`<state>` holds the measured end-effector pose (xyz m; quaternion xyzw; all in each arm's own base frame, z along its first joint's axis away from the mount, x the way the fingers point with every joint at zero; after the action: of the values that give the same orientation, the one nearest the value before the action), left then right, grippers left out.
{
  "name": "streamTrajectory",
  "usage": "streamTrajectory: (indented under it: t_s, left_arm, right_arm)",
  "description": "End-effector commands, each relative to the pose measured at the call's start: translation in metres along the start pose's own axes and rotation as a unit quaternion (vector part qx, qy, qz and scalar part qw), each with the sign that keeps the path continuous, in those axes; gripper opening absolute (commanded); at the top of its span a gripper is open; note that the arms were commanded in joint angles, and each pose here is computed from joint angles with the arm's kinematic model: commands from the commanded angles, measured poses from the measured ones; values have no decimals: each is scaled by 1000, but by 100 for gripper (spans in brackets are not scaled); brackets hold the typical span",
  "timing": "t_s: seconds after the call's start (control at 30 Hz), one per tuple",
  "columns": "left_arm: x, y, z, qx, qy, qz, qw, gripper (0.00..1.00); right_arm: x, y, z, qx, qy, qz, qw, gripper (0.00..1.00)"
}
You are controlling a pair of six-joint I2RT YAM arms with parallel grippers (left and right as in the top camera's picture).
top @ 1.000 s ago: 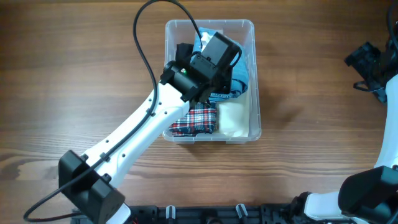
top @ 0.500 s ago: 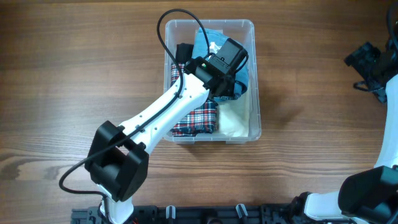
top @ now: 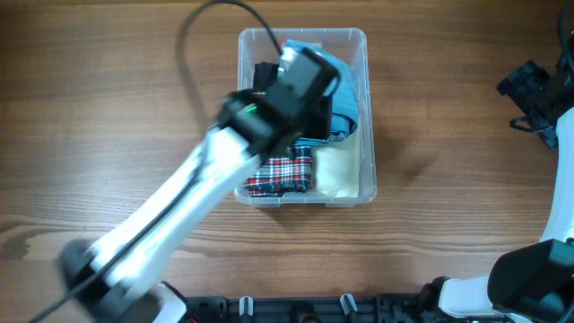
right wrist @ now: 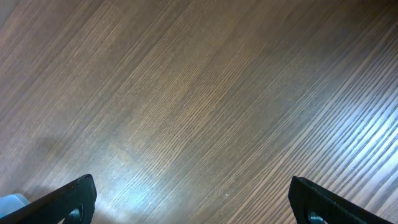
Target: Pack container
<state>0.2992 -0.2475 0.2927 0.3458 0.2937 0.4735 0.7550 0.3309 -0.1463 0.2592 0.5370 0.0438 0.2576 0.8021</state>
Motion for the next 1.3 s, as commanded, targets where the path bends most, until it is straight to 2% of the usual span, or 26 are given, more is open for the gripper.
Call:
streamTrajectory:
  t_s: [0.0,0.2,0.4,0.67,0.83,1.0,1.27]
  left_arm:
    - [6,61,1,-52,5,-19,998,100]
    - [10,87,-3,-69,8,-25,997,100]
    - [16,85,-22,-18,2,-7,1000,100]
    - [18,85,-25,-12,-1,-3,1000,100]
    - [17,77,-25,-7,-67,-1,998,100]
    - [18,70,-27,-41,-100,-8,994,100]
    - [56,50,-65,-118,-53,-24,991,100]
  right_arm:
    - [-1,-5,-1,7,-7,-3,1000,100]
    - [-1,-5,-1,7,-7,-3,1000,100]
    - [-1,-5,-1,7,-7,-3,1000,100]
    - [-1,-5,-1,7,-7,-3,1000,100]
    - [-1,-5,-1,7,-7,-3,1000,100]
    - [-1,-5,-1,7,-7,-3,1000,100]
    - [-1,-5,-1,7,-7,-3,1000,100]
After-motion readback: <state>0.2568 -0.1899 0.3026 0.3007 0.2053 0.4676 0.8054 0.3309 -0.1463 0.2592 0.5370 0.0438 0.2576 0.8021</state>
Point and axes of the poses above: each gripper's point midway between its finger pads, its own y axis back along the fingers, its own x axis along the line the jaws close on, z = x × y, the point moved 6 cm from there along y, back along the fingers, and after that the axes turned 12 degrees about -y, right-handed, at the moved point
